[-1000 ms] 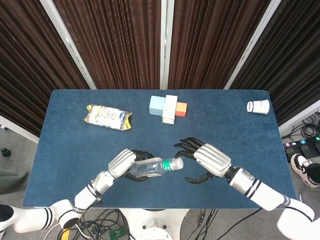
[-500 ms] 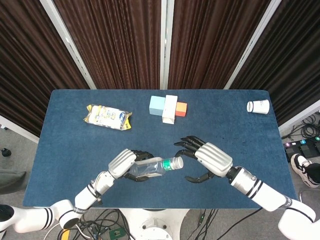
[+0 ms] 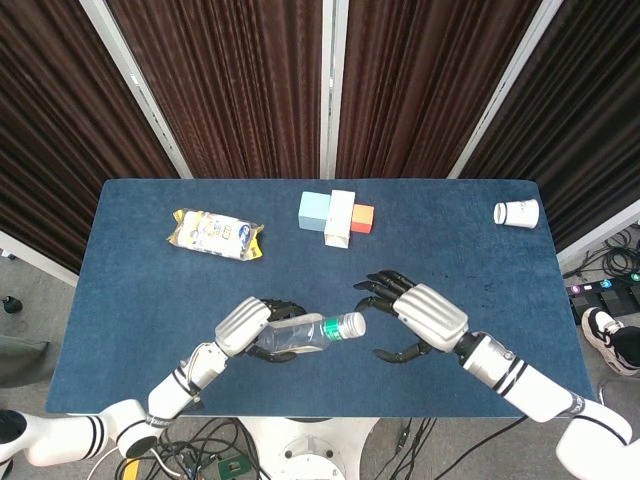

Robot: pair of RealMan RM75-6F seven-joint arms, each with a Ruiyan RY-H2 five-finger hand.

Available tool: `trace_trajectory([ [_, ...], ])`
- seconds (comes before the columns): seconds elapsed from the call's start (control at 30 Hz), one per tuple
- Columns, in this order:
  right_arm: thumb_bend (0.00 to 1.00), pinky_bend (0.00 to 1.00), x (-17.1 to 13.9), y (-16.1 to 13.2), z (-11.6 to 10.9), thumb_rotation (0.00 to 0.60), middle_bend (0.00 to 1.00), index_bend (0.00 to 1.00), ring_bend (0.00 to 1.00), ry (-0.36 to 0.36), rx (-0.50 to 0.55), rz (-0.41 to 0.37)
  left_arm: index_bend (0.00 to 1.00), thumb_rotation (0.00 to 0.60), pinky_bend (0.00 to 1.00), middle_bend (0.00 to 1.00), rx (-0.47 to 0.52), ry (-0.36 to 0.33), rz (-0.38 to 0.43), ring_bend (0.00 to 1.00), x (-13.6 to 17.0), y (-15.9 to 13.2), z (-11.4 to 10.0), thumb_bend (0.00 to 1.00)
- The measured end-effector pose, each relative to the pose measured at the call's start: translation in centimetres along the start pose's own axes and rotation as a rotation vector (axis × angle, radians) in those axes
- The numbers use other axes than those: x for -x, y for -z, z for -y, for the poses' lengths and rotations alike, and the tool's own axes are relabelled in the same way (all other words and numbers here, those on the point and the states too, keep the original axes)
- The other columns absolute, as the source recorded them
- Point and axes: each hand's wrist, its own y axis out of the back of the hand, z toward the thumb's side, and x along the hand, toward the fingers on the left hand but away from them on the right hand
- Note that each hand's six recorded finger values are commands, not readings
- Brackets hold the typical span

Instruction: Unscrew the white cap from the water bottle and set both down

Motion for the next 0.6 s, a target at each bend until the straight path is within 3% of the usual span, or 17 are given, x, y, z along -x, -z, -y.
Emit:
trace_trajectory([
  [0.6,0.21,0.0,-0.06,-0.86,-0.02,0.428,0.09,0.27,0.0,-0.003,0.0,-0.032,0.54,0.6,0.59,0.56,-0.002,0.005,-0.009,0.48,-0.02,0.29,0.15,0.48],
])
